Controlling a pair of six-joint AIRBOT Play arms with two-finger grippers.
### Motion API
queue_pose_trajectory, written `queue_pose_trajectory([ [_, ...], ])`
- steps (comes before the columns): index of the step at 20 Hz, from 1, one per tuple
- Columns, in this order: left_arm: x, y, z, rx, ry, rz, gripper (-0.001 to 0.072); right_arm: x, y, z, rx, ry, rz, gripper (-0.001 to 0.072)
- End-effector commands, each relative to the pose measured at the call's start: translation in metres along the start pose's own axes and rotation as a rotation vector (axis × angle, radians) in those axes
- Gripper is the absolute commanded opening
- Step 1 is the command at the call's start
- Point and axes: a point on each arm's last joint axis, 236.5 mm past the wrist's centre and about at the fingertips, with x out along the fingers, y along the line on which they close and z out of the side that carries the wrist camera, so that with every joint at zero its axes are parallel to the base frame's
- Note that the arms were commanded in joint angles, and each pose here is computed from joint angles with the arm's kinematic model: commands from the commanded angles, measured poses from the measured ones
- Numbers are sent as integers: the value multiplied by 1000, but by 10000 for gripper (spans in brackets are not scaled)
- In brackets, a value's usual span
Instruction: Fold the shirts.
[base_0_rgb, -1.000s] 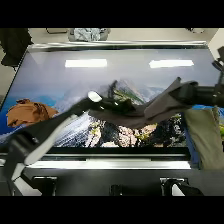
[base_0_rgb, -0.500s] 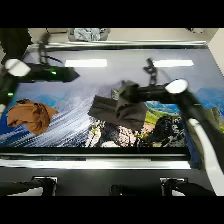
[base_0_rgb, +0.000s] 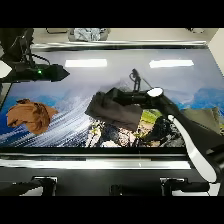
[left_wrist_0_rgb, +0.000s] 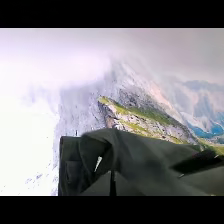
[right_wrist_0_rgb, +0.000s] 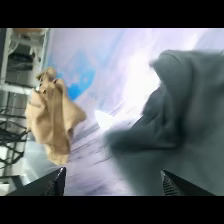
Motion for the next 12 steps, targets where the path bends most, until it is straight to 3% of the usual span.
queue_pose_trajectory([
  [1,1,16,-6,16,16,51,27,-50,-38,7,-71,57,-100,700],
  [6,-4,33,-3,3,8,84,27,-163,-164,-50,48,341,-591,693],
  [12,-4,30,-9,0,33,74,28,-111,-195,-84,324,114,-475,657],
])
